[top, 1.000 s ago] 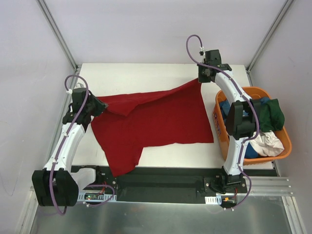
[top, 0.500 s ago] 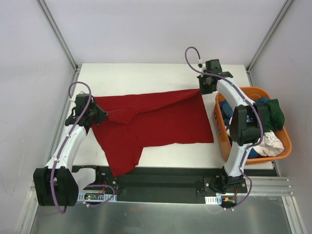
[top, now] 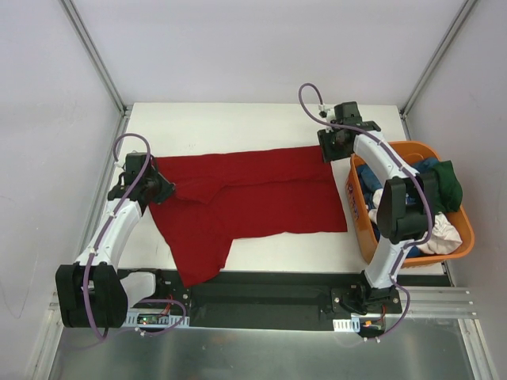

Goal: Fold and stack the t-shirts
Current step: Fold the tshirt

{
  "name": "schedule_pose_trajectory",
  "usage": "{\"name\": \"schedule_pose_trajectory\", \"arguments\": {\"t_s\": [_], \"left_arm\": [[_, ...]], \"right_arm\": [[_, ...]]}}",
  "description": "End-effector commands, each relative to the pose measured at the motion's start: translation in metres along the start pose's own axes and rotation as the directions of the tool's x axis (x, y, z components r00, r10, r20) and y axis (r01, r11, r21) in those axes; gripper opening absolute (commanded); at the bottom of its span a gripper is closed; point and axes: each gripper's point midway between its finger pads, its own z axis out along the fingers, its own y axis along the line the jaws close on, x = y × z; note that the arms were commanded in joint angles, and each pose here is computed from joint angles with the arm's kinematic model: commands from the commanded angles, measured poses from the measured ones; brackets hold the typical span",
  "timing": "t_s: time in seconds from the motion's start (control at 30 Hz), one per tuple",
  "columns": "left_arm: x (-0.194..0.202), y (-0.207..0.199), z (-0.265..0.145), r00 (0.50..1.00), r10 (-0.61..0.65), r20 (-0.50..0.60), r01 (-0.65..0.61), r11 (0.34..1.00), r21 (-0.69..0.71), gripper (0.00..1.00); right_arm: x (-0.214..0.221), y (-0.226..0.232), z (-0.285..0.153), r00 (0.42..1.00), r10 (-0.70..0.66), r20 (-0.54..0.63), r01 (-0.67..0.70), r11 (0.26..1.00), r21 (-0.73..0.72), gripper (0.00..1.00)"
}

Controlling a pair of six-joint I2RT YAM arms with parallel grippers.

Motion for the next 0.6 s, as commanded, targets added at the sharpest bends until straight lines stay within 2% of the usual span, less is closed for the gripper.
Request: {"name": "schedule_pose_trajectory", "arguments": {"t_s": [0.0,0.03,0.13,0.3,0.4,0.5,0.57], "left_arm": [[-0.005,-0.011,-0.005,1.000,0.009,0.004,-0.009,1.000,0.019,0.00],[-0.004,-0.010,-0.003,1.000,0.008,-0.002,-0.008,1.000,0.014,0.00],[-0.006,-0.011,-0.001,1.000,0.013,-0.004,-0.013,1.000,0.008,0.00],[-0.015,-0.018,0.011,1.000,0.024,-0.018,-0.025,1.000,-0.011,0.00],[-0.027,-0.030,0.023,0.999,0.033,-0.028,-0.033,0.999,-0.018,0.00],[-0.032,-0.035,0.041,0.998,0.032,-0.055,-0.034,0.999,-0.038,0.00],[-0.031,-0.034,0.057,0.995,0.040,-0.089,-0.045,0.997,-0.060,0.00]], "right_arm": [[-0.019,0.019,-0.034,0.995,-0.044,0.091,0.051,0.996,-0.071,0.47],[-0.023,0.023,-0.039,0.993,-0.049,0.108,0.059,0.995,-0.083,0.52],[-0.029,0.041,-0.049,0.988,-0.068,0.142,0.086,0.988,-0.126,0.60],[-0.035,0.086,-0.066,0.978,-0.066,0.196,0.118,0.956,-0.268,0.66],[-0.033,0.131,-0.074,0.974,-0.040,0.223,0.126,0.914,-0.386,0.67],[-0.026,0.201,-0.078,0.957,-0.108,0.268,0.228,0.854,-0.469,0.67],[-0.019,0.230,-0.068,0.959,-0.124,0.253,0.238,0.837,-0.492,0.66]]}}
